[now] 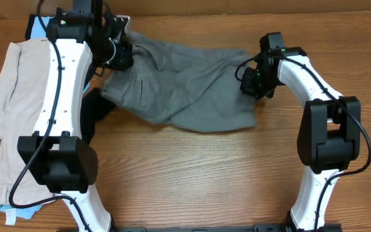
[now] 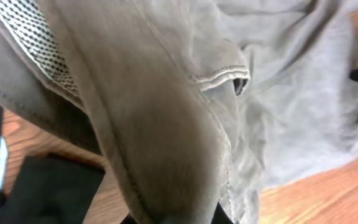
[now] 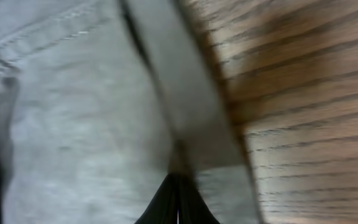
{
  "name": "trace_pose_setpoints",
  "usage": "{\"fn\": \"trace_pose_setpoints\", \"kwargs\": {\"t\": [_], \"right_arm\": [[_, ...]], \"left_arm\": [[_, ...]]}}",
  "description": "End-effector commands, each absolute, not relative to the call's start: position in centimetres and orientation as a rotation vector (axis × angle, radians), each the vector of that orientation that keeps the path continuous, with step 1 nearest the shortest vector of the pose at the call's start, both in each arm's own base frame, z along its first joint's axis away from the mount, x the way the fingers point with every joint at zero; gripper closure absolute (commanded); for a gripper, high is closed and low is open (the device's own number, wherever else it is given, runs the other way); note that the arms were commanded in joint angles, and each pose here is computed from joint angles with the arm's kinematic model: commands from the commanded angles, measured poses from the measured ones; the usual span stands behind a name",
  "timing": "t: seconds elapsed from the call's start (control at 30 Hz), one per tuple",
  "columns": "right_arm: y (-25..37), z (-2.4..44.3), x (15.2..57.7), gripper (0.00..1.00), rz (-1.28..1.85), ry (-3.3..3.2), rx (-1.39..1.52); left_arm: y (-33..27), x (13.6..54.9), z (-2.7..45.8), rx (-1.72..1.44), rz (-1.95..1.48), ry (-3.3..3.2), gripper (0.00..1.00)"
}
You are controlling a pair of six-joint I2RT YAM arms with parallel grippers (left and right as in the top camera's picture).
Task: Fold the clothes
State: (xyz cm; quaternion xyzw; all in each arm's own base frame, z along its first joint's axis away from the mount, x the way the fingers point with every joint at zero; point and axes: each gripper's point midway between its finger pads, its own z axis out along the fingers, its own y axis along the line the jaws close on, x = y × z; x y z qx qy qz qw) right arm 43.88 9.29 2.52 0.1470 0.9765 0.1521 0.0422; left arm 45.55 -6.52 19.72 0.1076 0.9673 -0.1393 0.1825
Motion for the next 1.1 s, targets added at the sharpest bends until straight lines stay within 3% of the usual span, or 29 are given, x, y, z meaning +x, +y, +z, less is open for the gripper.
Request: {"fn": "trace_pose_setpoints", "kwargs": {"t": [0.0, 0.43, 0.73, 0.9, 1.07], "right_arm": [[10.5, 1.4, 43.4, 0.96, 0.564, 3.000, 0.456], [11.4, -0.4, 42.1, 0.96, 0.622, 3.014, 0.483], [12.4, 0.6, 43.0, 0.96, 0.740, 2.970, 0.464], [12.2, 5.1, 45.5, 0.96, 0.834, 2.858, 0.437], [10.1, 13.3, 47.5, 0.96, 0.837, 2.692, 0.422]], "left_arm": [[-7.0, 45.7, 24.6, 0.384, -0.365, 2.609, 0.96], [-18.5, 46.5, 20.8, 0.507, -0.485, 2.606, 0.96], [-26.4, 47.9, 14.4, 0.530, -0.565, 2.632, 0.96], [-29.8, 48.2, 10.8, 0.527, -0.610, 2.646, 0.94], [-32.5, 47.2, 9.3, 0.571, -0.633, 2.649, 0.92]]}}
